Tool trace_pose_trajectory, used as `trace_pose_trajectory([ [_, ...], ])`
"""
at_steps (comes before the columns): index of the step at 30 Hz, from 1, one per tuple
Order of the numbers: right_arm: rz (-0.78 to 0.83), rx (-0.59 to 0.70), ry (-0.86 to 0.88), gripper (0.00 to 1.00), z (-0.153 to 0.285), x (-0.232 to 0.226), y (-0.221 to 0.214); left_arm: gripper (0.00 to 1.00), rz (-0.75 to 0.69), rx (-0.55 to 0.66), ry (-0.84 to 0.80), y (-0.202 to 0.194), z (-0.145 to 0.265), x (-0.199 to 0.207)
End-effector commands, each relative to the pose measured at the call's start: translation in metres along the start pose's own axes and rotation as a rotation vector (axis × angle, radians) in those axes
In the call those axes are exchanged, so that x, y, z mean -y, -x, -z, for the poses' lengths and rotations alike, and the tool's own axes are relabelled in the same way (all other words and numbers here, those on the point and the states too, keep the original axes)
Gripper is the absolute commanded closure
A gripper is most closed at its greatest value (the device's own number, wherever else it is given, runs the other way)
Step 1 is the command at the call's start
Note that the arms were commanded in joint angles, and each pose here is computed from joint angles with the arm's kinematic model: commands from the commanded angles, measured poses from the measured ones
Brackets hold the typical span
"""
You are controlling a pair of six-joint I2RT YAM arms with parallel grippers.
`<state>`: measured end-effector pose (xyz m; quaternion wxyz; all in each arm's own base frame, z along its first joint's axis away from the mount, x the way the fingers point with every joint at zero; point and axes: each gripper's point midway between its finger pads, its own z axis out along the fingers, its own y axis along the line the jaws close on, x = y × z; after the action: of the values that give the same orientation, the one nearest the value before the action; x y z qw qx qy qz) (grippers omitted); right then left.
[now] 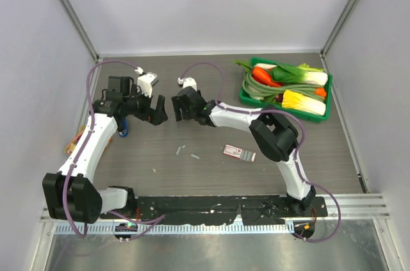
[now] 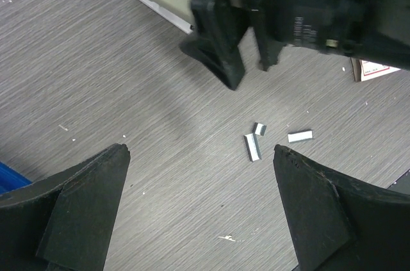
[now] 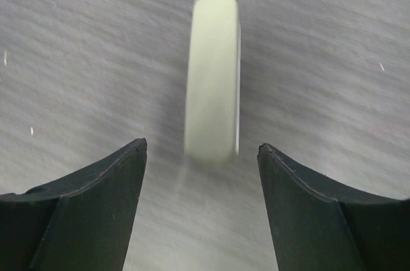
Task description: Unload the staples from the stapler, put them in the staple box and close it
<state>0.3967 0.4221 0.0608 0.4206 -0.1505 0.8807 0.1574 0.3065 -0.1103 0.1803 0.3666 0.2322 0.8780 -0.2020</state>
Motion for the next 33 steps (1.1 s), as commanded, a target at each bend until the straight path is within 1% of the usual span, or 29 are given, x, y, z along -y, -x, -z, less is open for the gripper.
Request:
trace_pose_trajectory([
  [1,0.011,0.083,0.037,0.23,0.064,0.000,0.042,0.00,-0.003,-0.016,-0.010,-0.001,-0.001,0.000],
  [2,0.007,0.108,0.048,0.22,0.082,0.002,0.053,0.00,-0.003,-0.016,-0.010,0.000,-0.001,0.000],
  [3,0.023,0.076,0.041,0.22,0.089,0.012,0.037,0.00,-0.005,-0.019,-0.010,-0.001,-0.001,-0.001],
  [5,0.054,0.046,0.053,0.21,0.103,0.019,0.024,0.00,-0.012,-0.024,-0.014,-0.003,-0.002,0.000],
  [6,0.069,0.038,0.053,0.21,0.120,0.027,0.016,0.00,-0.012,-0.026,-0.014,-0.004,-0.002,0.000],
  [11,0.157,-0.079,0.036,0.19,0.158,0.057,-0.034,0.00,-0.040,-0.058,-0.080,-0.013,-0.006,0.011],
  [12,0.174,-0.130,0.022,0.18,0.162,0.068,-0.056,0.00,-0.052,-0.069,-0.091,-0.016,-0.006,0.014],
  [13,0.172,-0.119,0.021,0.18,0.172,0.071,-0.055,0.00,-0.061,-0.093,-0.101,-0.021,-0.007,0.017],
  [15,0.180,-0.160,-0.008,0.18,0.180,0.084,-0.075,0.00,-0.104,-0.132,-0.106,-0.029,-0.013,0.024],
  [16,0.178,-0.156,-0.006,0.18,0.185,0.087,-0.076,0.00,-0.114,-0.144,-0.112,-0.033,-0.015,0.027],
  [18,0.201,-0.193,0.015,0.17,0.190,0.090,-0.093,0.00,-0.131,-0.159,-0.111,-0.037,-0.019,0.030],
  [20,0.220,-0.200,0.019,0.16,0.195,0.093,-0.097,0.00,-0.131,-0.165,-0.116,-0.037,-0.021,0.031],
  [24,0.301,-0.243,-0.032,0.15,0.195,0.111,-0.112,0.00,-0.123,-0.181,-0.122,-0.039,-0.023,0.031],
  [29,0.334,-0.284,-0.033,0.15,0.189,0.110,-0.116,0.00,-0.127,-0.190,-0.121,-0.041,-0.024,0.030],
  [33,0.353,-0.346,-0.008,0.15,0.183,0.109,-0.133,0.00,-0.133,-0.202,-0.112,-0.044,-0.023,0.027],
])
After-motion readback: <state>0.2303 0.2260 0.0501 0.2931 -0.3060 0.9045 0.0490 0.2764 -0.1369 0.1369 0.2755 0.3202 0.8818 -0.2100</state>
